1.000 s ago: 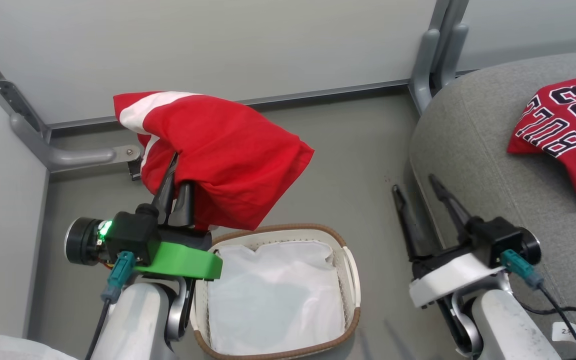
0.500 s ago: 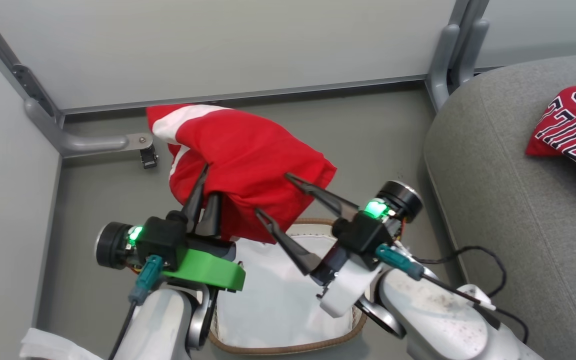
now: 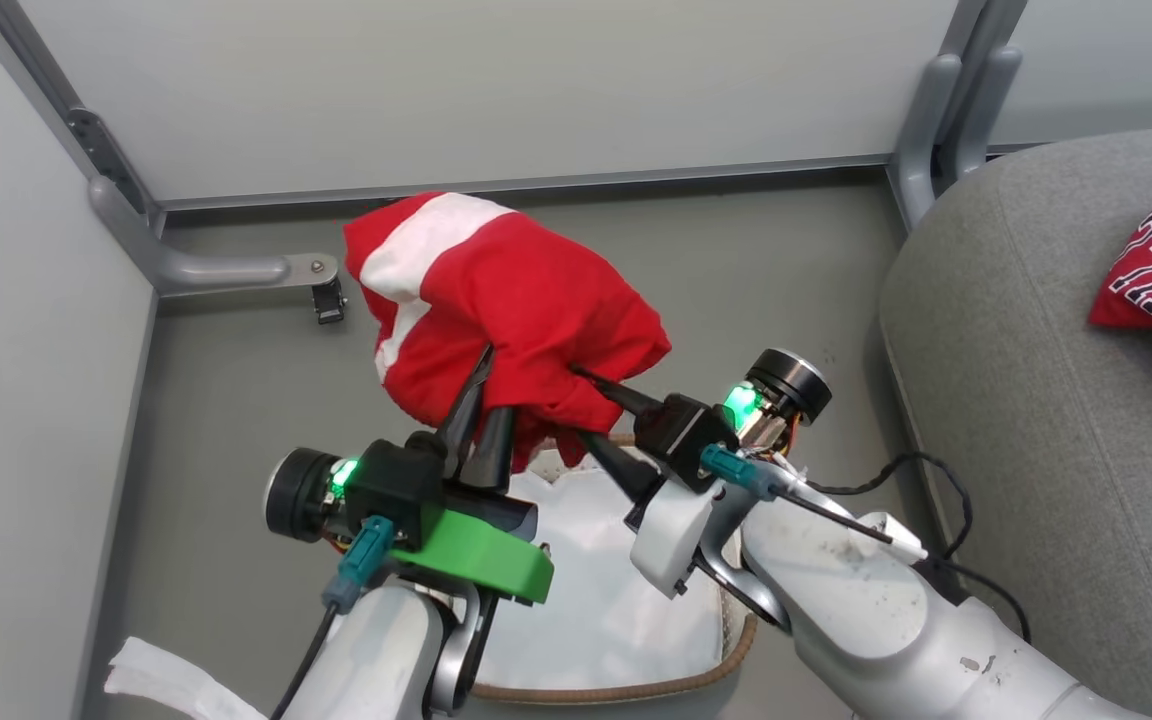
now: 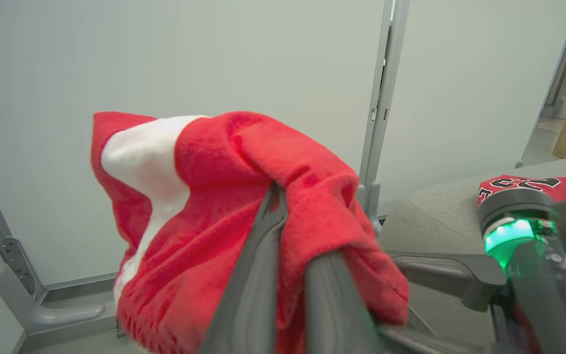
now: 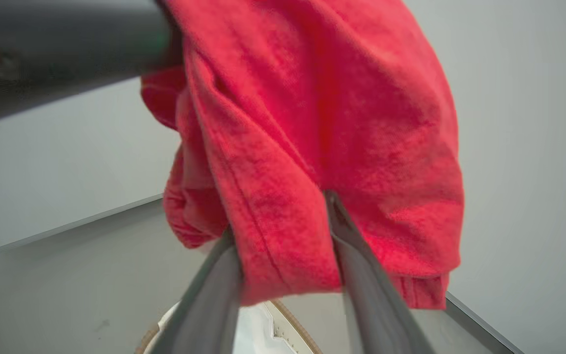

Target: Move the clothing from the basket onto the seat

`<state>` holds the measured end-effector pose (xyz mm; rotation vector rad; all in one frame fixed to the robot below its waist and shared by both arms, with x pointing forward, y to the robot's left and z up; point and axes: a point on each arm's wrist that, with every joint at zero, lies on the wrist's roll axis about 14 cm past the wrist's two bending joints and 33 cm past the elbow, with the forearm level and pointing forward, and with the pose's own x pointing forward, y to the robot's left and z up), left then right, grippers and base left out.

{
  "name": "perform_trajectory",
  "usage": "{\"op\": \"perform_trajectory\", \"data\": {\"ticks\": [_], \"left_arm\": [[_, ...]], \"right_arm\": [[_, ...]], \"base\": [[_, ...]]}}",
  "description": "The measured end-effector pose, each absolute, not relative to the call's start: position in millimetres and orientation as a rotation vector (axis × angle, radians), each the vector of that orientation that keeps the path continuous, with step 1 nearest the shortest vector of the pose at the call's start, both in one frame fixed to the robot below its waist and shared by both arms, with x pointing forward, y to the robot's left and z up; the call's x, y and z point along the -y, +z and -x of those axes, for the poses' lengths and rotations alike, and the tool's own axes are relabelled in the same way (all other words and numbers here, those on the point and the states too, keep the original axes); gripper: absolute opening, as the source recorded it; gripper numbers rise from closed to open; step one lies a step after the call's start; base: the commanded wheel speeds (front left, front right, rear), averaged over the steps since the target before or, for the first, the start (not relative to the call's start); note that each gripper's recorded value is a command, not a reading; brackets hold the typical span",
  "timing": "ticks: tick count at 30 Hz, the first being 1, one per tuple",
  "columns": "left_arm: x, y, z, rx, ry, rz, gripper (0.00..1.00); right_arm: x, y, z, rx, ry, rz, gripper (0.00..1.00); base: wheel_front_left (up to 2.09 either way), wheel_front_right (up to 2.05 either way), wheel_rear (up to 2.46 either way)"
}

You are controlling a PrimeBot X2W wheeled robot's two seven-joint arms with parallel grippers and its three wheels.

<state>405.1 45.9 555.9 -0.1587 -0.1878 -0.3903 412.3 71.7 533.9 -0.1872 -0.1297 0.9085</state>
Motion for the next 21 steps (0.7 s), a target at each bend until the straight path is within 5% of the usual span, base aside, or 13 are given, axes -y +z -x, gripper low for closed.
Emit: {"op": "perform_trajectory", "data": {"ticks": [9,10,11,12,21], "left_arm": [[-46,554,-403,0.178,-0.39,0.174,0.0],[-45,554,-404,0.177,-0.392,0.176,0.24],[-44,554,-404,0.178,-0.398,0.179,0.72],[-42,553,-405,0.176,-0.405,0.18,1.0],[-9,545,-408,0.152,-0.529,0.191,1.0]], "right_arm": [[-67,556,-424,0.161,0.855,0.063,0.0],[-62,557,-427,0.161,0.834,0.05,0.0],[-55,560,-431,0.166,0.811,0.036,0.0],[-50,564,-435,0.176,0.789,0.024,0.0],[34,584,-462,0.228,0.524,-0.024,0.0]], "base": [[0.0,0.0,0.0],[0.0,0.0,0.0],[0.0,0.0,0.0],[0.0,0.0,0.0],[0.0,0.0,0.0]]}}
